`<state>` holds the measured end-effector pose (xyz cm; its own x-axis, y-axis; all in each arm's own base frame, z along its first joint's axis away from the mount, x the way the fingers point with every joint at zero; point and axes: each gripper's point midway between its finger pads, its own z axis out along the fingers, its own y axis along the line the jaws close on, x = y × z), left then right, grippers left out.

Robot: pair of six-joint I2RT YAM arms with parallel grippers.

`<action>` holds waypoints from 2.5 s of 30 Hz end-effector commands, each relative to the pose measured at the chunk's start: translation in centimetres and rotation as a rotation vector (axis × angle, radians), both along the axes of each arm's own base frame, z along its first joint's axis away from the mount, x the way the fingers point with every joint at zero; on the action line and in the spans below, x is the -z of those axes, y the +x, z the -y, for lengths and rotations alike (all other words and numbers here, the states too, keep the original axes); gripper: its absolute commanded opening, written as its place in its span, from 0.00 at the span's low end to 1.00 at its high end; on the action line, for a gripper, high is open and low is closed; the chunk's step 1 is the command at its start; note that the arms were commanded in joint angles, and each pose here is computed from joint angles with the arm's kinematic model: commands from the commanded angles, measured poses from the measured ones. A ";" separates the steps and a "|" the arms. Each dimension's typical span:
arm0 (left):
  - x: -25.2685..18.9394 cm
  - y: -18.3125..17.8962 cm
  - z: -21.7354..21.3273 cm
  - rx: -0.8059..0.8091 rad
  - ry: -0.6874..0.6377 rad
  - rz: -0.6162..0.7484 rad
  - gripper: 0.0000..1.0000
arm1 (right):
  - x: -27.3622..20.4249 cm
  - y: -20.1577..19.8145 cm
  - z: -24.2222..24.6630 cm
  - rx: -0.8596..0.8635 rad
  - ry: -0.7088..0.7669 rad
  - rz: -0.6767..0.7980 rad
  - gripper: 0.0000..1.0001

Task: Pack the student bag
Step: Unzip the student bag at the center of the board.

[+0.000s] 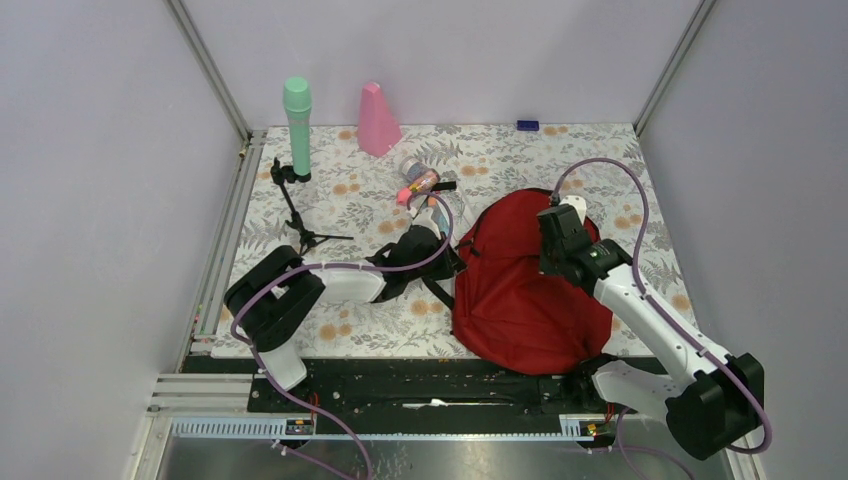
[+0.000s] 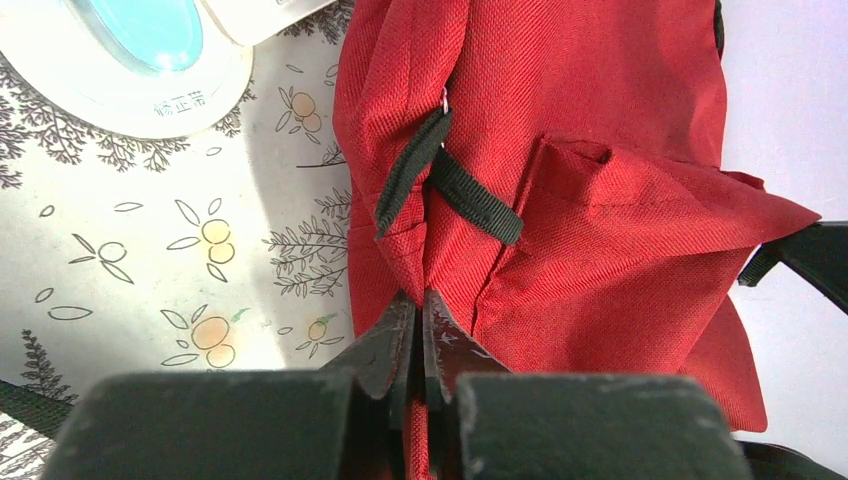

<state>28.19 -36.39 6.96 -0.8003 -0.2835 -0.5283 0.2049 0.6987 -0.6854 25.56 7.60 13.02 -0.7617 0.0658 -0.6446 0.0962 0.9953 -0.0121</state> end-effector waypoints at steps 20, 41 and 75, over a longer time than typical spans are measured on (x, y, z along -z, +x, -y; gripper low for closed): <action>-0.6 3.6 -3.9 -0.106 0.066 0.081 0.00 | 1.3 -4.2 8.6 0.360 0.010 -0.034 0.00; -10.9 1.2 -0.1 0.152 0.084 0.494 0.90 | -2.4 -1.5 4.5 0.094 0.213 0.055 0.82; -6.3 -3.0 9.0 0.356 0.242 0.493 0.68 | -0.1 4.7 -0.3 -0.074 0.207 0.013 0.58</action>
<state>24.54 -44.20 12.04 -0.4921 0.1593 -0.8558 0.6963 0.6622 -0.2771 28.56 6.79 11.31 -0.7927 0.1623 -0.5876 0.0751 0.9826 0.1701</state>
